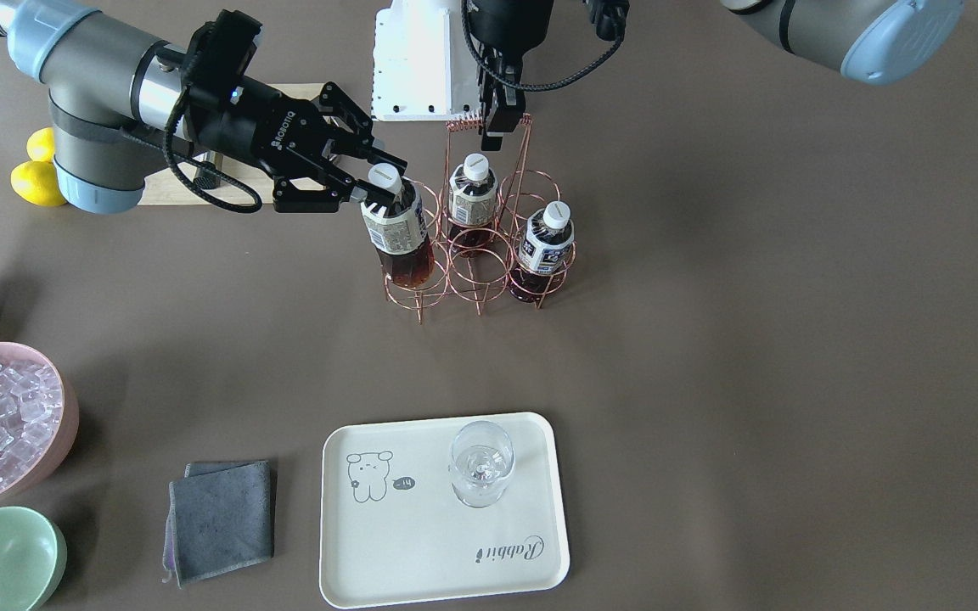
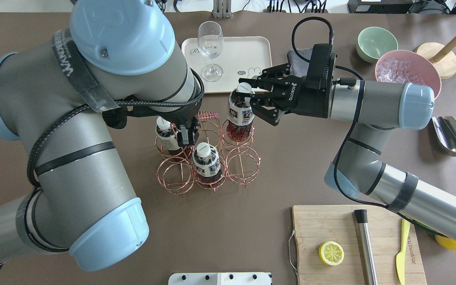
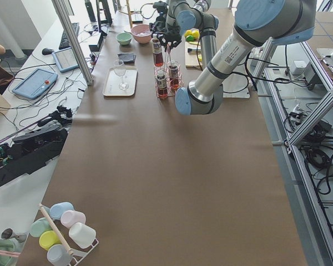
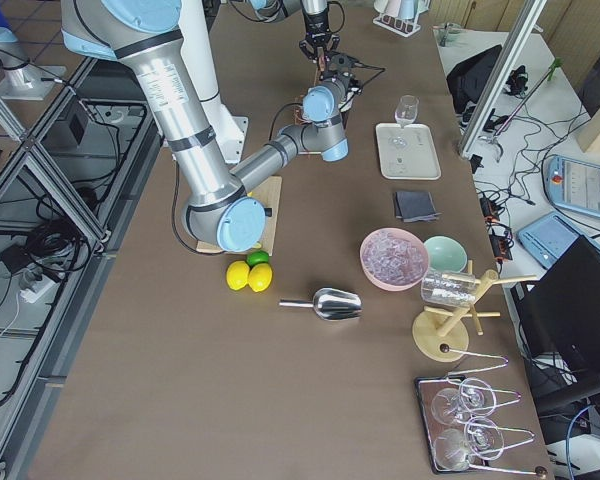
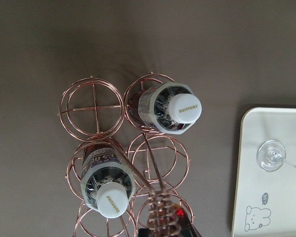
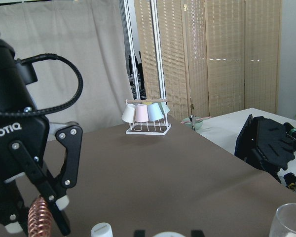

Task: Take tea from basket to plate

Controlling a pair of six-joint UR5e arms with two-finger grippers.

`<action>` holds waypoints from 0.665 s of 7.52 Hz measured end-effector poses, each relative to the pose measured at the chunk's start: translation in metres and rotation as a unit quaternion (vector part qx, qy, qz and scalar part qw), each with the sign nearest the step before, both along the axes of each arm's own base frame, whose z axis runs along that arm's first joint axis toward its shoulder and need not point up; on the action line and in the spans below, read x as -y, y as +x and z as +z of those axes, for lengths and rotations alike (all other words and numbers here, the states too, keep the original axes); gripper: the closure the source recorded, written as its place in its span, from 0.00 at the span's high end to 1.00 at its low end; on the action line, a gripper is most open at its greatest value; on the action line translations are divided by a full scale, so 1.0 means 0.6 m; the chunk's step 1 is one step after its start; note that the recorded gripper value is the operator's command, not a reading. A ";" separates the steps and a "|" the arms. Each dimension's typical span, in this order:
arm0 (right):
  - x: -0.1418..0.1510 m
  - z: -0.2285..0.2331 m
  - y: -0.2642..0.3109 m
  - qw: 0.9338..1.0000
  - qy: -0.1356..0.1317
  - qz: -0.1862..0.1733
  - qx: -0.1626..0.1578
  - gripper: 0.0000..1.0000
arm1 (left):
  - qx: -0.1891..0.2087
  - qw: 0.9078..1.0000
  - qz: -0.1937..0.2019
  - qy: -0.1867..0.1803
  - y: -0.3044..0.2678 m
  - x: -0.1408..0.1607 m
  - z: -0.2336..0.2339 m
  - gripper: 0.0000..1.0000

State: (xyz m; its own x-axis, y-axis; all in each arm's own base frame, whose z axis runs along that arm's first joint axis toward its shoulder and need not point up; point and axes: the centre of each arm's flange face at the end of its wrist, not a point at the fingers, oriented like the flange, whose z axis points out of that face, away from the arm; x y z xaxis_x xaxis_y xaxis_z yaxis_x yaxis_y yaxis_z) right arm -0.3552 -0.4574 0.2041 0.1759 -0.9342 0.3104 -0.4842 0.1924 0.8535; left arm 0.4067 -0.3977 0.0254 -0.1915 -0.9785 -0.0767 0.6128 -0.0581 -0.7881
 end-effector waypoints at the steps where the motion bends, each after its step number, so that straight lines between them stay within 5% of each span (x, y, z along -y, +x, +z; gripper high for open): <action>1: 0.013 -0.017 0.029 1.000 -0.015 -0.002 0.000 0.00 | 0.001 1.000 0.000 0.000 0.000 0.000 0.000 0.00; 5: 0.098 -0.048 0.114 0.997 -0.063 0.045 -0.015 0.00 | 0.004 1.000 -0.007 -0.001 -0.020 0.003 -0.004 0.00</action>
State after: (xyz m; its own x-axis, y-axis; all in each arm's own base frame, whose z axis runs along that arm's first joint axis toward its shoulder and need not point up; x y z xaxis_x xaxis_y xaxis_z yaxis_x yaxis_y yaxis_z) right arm -0.2867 -0.5159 0.1754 0.2675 -0.8682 0.4180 -0.4785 0.2568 0.8397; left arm 0.3946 -0.3994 0.0228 -0.2039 -0.9760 -0.0762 0.6176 -0.0678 -0.7836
